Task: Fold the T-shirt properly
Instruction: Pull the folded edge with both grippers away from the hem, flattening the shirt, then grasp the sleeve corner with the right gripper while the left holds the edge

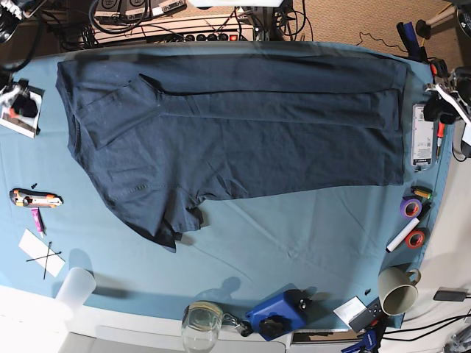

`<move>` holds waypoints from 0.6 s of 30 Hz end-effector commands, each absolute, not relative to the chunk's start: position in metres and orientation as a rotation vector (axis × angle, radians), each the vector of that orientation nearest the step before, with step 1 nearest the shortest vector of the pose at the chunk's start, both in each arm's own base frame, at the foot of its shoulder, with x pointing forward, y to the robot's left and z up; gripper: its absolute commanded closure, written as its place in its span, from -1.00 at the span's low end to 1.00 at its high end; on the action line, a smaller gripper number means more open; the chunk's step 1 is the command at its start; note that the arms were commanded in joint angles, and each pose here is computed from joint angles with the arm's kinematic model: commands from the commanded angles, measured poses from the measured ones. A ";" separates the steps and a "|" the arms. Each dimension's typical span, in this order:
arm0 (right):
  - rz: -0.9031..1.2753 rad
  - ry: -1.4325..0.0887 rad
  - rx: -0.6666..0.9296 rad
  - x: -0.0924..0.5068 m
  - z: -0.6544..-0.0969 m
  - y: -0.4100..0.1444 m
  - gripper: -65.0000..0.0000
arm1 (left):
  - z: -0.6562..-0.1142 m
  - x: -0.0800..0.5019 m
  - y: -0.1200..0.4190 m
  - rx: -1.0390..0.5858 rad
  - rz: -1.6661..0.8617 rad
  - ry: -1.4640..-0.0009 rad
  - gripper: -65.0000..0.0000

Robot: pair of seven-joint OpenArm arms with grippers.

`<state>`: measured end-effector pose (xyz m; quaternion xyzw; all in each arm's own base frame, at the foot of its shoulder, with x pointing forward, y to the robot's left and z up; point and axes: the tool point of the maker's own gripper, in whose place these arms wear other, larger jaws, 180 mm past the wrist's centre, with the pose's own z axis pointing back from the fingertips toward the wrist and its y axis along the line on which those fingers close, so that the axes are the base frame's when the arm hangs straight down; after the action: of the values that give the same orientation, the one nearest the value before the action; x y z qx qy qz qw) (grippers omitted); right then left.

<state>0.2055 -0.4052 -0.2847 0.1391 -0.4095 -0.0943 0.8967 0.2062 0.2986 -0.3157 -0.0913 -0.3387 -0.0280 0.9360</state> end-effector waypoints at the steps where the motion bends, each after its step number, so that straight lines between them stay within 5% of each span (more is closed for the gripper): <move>1: -0.165 -0.921 0.273 0.218 -0.261 -0.410 0.50 | -0.302 0.218 0.295 -0.195 -0.075 -0.753 0.17; 5: -0.160 -0.978 0.231 0.242 -0.247 -0.416 0.49 | -0.300 0.236 0.280 -0.224 -0.084 -0.791 0.17; 9: -0.127 -0.986 0.171 0.269 -0.244 -0.417 0.21 | -0.296 0.253 0.263 -0.258 -0.112 -0.836 0.17; 18: -0.020 -0.915 0.090 0.356 -0.278 -0.396 0.20 | -0.311 0.271 0.239 -0.214 -0.179 -0.807 0.17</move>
<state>0.3481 -0.3861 -0.3028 0.0566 -0.4114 -0.0163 0.9095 0.2637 0.2366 -0.3233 -0.1067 -0.3699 -0.0821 0.9193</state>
